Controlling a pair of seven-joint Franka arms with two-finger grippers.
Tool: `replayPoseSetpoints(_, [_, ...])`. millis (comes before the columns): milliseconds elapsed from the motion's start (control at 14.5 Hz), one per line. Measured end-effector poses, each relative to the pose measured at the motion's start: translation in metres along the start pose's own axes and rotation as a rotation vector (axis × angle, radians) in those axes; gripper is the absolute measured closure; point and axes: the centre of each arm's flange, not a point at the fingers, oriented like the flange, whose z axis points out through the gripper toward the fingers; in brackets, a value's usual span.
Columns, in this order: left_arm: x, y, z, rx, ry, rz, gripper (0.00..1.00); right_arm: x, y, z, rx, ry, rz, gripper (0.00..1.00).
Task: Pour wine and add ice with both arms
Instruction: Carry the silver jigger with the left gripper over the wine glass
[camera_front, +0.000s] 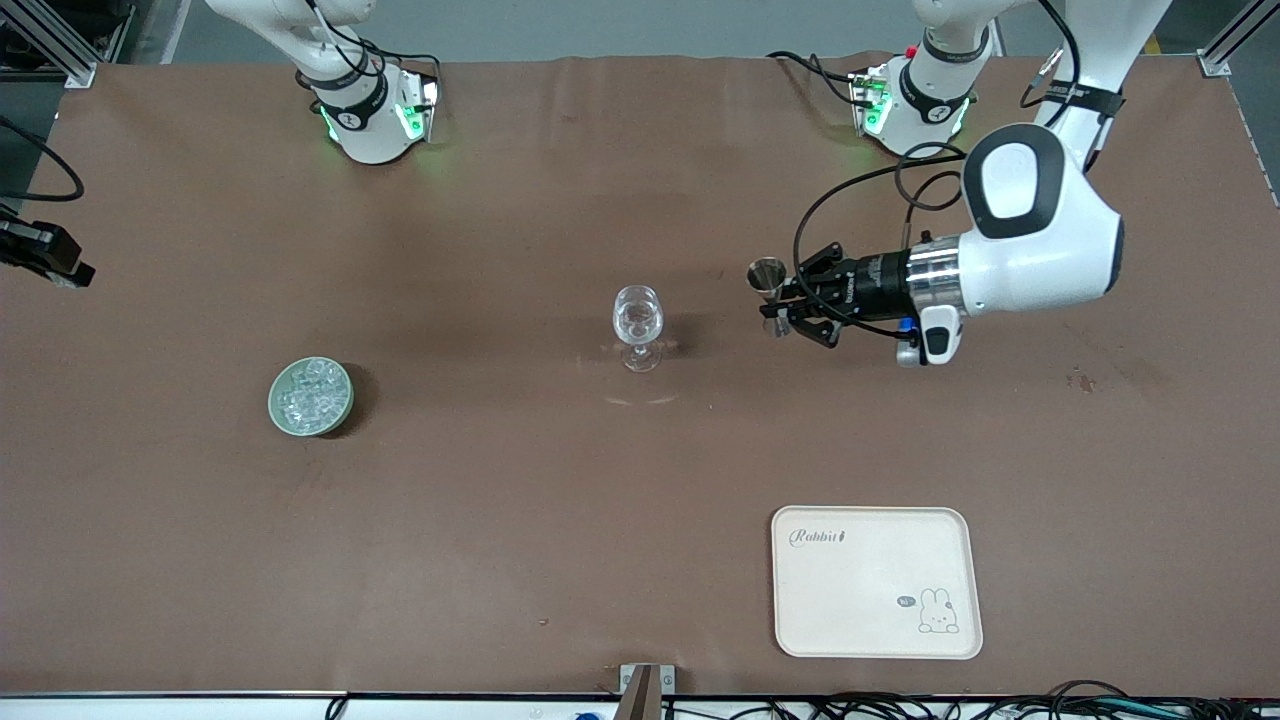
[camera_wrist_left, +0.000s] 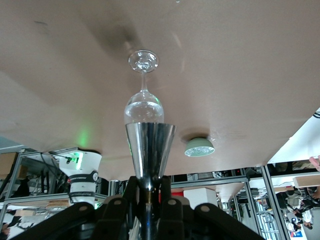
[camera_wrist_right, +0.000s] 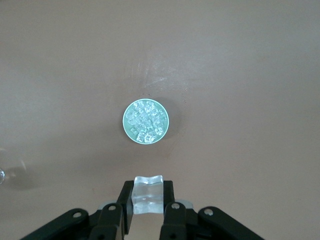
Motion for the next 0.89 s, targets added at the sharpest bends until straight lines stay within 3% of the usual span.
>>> replayPoseSetpoints(550, [-0.005, 0.001, 0.051, -0.071, 0.028, -0.033, 0.79, 0.000, 0.000, 0.000, 0.000, -0.001, 0.000, 0.73])
replayPoseSetpoints(894, [-0.007, -0.004, 0.083, -0.078, 0.039, -0.033, 0.79, 0.000, 0.000, 0.000, 0.000, -0.001, 0.000, 0.73])
